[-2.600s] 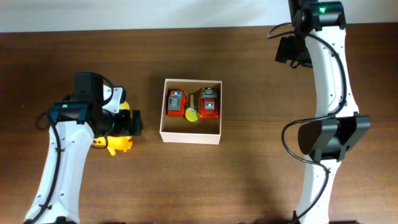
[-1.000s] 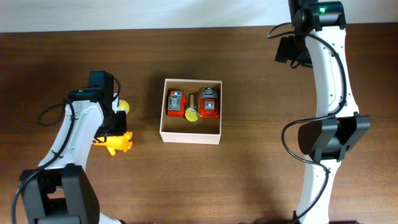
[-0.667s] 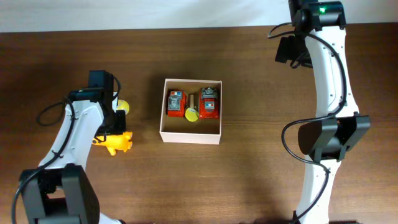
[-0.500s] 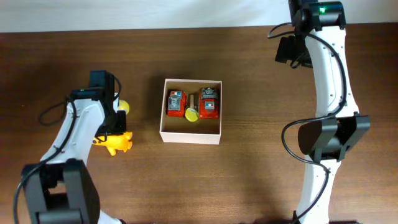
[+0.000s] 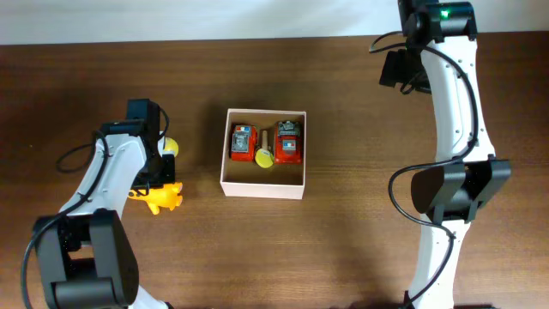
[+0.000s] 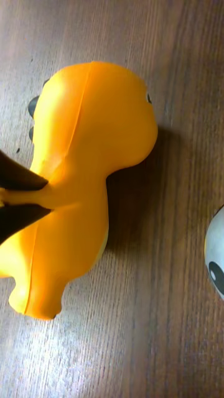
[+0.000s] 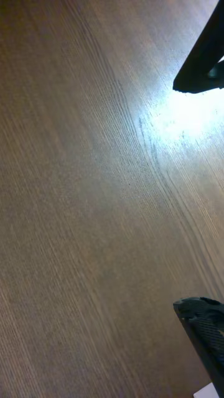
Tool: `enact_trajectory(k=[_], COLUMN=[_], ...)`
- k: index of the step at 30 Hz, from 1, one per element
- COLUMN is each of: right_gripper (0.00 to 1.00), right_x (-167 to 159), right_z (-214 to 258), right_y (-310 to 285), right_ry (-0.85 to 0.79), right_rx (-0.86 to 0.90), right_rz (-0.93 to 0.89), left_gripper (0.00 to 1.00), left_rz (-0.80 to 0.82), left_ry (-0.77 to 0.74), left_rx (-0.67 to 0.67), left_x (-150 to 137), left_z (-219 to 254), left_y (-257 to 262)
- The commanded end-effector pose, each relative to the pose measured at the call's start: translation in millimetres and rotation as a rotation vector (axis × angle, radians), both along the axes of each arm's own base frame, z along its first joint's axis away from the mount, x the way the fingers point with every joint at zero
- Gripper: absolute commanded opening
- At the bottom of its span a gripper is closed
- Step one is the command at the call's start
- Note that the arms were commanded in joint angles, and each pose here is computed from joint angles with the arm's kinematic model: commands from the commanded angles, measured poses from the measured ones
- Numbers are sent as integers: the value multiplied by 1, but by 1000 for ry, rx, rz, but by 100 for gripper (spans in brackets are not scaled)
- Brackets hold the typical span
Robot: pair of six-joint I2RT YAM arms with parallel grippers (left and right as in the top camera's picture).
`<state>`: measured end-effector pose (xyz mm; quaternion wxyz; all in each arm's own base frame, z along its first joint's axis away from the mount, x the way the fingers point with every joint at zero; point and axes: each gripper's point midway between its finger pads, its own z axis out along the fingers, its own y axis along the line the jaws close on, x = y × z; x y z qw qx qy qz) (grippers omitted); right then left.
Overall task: Pack container
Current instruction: 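Close the left gripper on the orange duck's body, then lift the orange duck and carry it right over the box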
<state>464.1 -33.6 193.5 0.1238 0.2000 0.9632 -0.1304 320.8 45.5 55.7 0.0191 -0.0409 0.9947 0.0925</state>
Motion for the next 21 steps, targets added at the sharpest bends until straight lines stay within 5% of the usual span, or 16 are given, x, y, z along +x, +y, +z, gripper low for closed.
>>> enact_trajectory(k=[1, 10, 21], right_gripper=[99, 99, 99], right_x=[0, 0, 0], right_z=[-2, -2, -2], right_y=[-2, -2, -2], right_ry=[3, 2, 2], right_rx=[-1, 0, 0], right_rz=[-7, -8, -8], left_gripper=[2, 2, 2], left_rz=[8, 8, 23], left_ry=[8, 13, -89], left_rx=[3, 3, 5], left_x=[2, 5, 35], left_z=[-2, 14, 93], left_y=[3, 3, 4])
